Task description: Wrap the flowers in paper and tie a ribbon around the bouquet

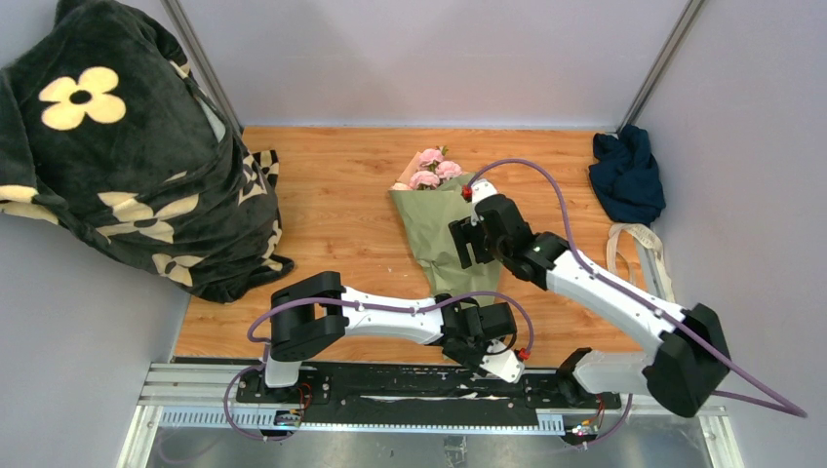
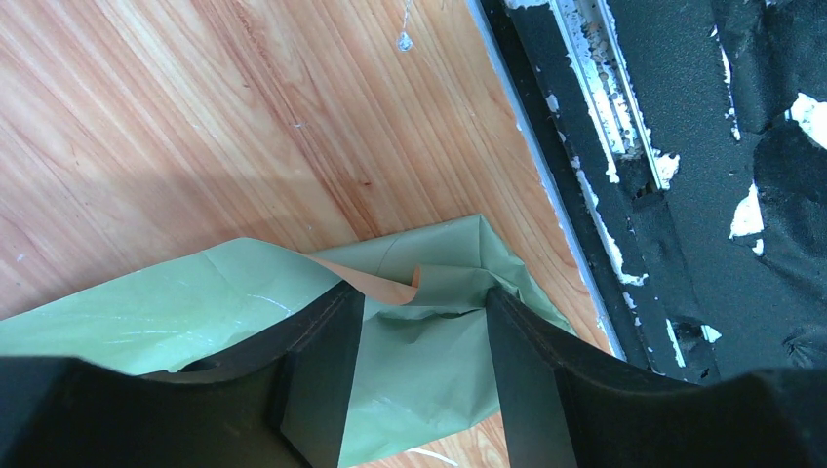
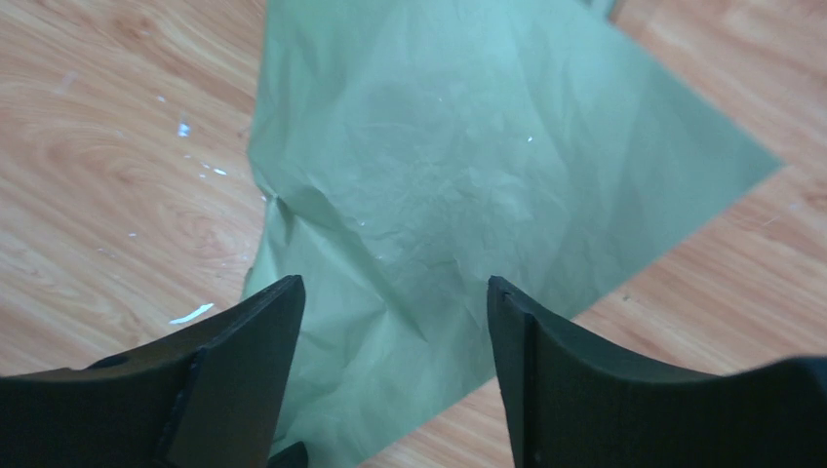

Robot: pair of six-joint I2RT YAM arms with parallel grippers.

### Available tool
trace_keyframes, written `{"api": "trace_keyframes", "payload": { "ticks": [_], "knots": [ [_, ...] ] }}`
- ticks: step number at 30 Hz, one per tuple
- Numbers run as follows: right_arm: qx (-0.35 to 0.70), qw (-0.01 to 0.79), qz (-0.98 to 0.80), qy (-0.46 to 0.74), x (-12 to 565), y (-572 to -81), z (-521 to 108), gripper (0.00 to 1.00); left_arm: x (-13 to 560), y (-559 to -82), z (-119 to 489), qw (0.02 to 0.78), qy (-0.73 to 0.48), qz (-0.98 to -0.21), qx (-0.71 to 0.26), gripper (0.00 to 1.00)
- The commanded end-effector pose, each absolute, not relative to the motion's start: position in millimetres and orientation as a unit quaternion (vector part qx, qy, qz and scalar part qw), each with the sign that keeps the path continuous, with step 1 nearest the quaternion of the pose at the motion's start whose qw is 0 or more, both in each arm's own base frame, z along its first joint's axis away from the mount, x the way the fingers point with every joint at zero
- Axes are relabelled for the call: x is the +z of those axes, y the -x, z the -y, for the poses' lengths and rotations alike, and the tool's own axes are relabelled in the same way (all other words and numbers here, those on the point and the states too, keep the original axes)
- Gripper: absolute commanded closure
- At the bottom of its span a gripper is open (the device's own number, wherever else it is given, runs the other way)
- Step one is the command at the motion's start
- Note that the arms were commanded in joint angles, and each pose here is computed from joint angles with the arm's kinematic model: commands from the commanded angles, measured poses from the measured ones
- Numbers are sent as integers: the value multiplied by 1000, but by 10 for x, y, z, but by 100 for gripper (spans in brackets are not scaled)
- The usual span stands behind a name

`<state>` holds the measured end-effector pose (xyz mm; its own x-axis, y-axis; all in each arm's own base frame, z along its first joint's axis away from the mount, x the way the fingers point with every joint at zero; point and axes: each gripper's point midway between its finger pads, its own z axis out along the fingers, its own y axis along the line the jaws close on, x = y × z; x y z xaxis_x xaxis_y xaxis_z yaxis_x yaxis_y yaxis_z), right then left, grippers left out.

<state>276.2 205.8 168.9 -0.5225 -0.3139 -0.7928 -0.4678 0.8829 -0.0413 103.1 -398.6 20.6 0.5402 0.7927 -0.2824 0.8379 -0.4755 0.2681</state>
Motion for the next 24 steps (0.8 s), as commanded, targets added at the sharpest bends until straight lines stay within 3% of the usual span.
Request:
{"api": "trace_keyframes", "payload": {
  "ticks": [1, 6, 17, 20, 21, 22, 24],
  "knots": [
    [105, 418, -884, 179, 1377, -3023, -2006, 16, -272, -834, 3512, 78, -871, -482, -52, 41],
    [137, 372, -906, 151, 980, -3212, -1989, 10, -275, -828, 3491, 76, -872, -482, -52, 40],
    [271, 296, -906, 138, 350, -3432, -2082, 11, -328, -825, 3435, 65, -875, -478, -52, 40],
    [301, 269, -904, 141, 225, -3385, -2149, 29, -345, -828, 3407, 61, -876, -476, -49, 40],
    [311, 263, -903, 138, 200, -3370, -2153, 46, -353, -825, 3395, 59, -877, -475, -48, 40],
    [320, 260, -901, 134, 207, -3362, -2146, 55, -352, -823, 3394, 59, -877, -474, -49, 40],
    [337, 261, -897, 115, 265, -3371, -2097, 61, -361, -822, 3378, 57, -878, -472, -47, 40]
  ]
}}
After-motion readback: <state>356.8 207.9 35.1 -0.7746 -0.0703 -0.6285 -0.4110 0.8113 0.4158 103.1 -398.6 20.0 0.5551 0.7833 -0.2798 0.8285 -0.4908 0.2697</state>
